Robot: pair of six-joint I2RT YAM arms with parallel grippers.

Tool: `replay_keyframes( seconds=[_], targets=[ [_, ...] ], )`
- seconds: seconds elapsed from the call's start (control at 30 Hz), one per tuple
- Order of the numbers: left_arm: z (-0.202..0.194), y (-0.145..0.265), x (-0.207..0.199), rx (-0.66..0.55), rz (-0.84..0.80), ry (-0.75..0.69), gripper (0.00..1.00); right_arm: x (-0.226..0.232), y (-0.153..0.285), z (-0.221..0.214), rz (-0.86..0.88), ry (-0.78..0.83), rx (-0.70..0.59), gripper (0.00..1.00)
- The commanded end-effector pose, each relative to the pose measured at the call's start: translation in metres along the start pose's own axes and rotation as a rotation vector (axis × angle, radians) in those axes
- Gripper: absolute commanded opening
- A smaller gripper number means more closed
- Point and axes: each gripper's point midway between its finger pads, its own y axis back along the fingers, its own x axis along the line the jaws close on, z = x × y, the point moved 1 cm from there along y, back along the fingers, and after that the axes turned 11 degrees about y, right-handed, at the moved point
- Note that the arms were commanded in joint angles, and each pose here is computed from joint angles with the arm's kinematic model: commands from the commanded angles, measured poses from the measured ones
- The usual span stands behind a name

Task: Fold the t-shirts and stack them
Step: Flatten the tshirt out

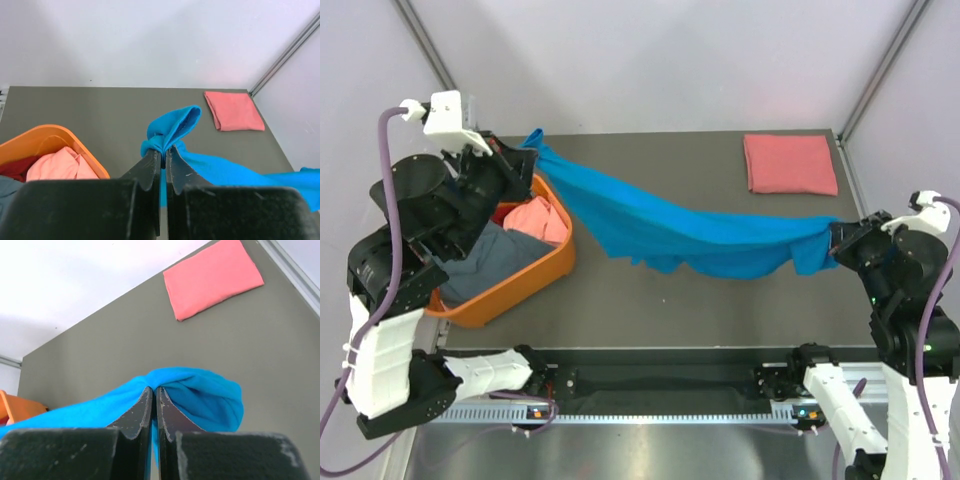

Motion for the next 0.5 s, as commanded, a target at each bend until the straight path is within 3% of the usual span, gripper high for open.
replay_keyframes(
  seconds=[0.0, 0.2, 0.27, 0.33, 0.47],
  targets=[
    [0.012, -0.009, -0.008, -0.051, -0.017, -0.007, 0.0, 0.002, 0.0, 0.011, 0.0, -0.022, -0.036, 0.0],
    [-0.04, -0.074, 0.015, -0.017, 0.173, -0.191, 0.0, -0.001, -0.039, -0.024, -0.011, -0.003, 0.06, 0.0],
    [-0.08, -0.111, 0.02, 0.097, 0.208, -0.251, 0.0, -0.007, -0.058, -0.052, -0.03, 0.006, 0.132, 0.0],
    [-0.125, -0.144, 0.014, 0.227, 0.165, -0.262, 0.0, -0.007, -0.078, -0.071, -0.027, 0.015, 0.188, 0.02],
    [-0.2, -0.204, 0.04, 0.42, 0.172, -0.245, 0.0, -0.017, -0.12, -0.128, -0.054, 0.05, 0.375, 0.09]
  ],
)
